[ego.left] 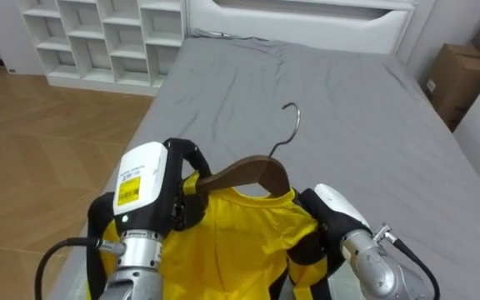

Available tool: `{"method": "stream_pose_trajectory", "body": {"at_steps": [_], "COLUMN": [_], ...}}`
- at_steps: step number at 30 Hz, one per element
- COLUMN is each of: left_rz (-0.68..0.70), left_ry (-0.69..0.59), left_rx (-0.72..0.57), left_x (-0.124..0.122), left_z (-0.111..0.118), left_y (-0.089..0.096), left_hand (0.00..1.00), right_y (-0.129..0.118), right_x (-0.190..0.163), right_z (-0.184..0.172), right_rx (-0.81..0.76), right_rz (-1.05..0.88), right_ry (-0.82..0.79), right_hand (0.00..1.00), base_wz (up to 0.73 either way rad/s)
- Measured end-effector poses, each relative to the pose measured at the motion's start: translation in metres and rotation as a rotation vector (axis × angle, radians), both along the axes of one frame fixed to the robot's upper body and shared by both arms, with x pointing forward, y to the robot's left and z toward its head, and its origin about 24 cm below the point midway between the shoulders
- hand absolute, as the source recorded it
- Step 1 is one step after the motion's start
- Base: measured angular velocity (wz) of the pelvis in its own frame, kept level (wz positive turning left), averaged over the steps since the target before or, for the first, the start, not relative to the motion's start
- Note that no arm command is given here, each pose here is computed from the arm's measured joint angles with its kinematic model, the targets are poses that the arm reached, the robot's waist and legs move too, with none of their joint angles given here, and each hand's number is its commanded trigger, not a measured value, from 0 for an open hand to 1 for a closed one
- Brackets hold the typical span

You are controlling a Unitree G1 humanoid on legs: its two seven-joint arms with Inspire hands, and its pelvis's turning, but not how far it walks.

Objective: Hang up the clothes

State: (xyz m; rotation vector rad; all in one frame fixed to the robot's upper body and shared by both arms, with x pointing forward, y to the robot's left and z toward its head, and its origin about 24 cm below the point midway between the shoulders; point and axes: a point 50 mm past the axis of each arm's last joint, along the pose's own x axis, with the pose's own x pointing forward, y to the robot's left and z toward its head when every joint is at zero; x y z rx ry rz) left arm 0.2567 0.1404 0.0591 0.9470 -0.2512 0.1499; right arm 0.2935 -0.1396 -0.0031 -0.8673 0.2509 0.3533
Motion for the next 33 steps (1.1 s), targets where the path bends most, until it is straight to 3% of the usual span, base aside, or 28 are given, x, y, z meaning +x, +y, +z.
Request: {"method": "stream_pose_trajectory", "body": {"at_steps": [30,32,33], "left_rz": [0.022,0.017,0.014], "left_ry": [0.011,0.013,0.013], "left_rx": [0.008,0.011,0.011], "left_x": [0.000,0.000,0.000], "left_z": [-0.001,-0.001,-0.001], "left_y": [0.003,0.002,0.001], "left_hand": [1.00,0.60,0.50], "right_y": [0.009,0.008,0.007], "right_x": [-0.003,-0.004,-0.005], "right_z": [-0.015,-0.019,-0.019], "right_rx": [0.069,0.065,0.062], "right_rz": [0.023,0.018,0.017], "right_ry": [0.066,0.081,0.083], "right_hand": [1.00,1.00,1.00], "base_wz": [0.00,0.00,0.00]}}
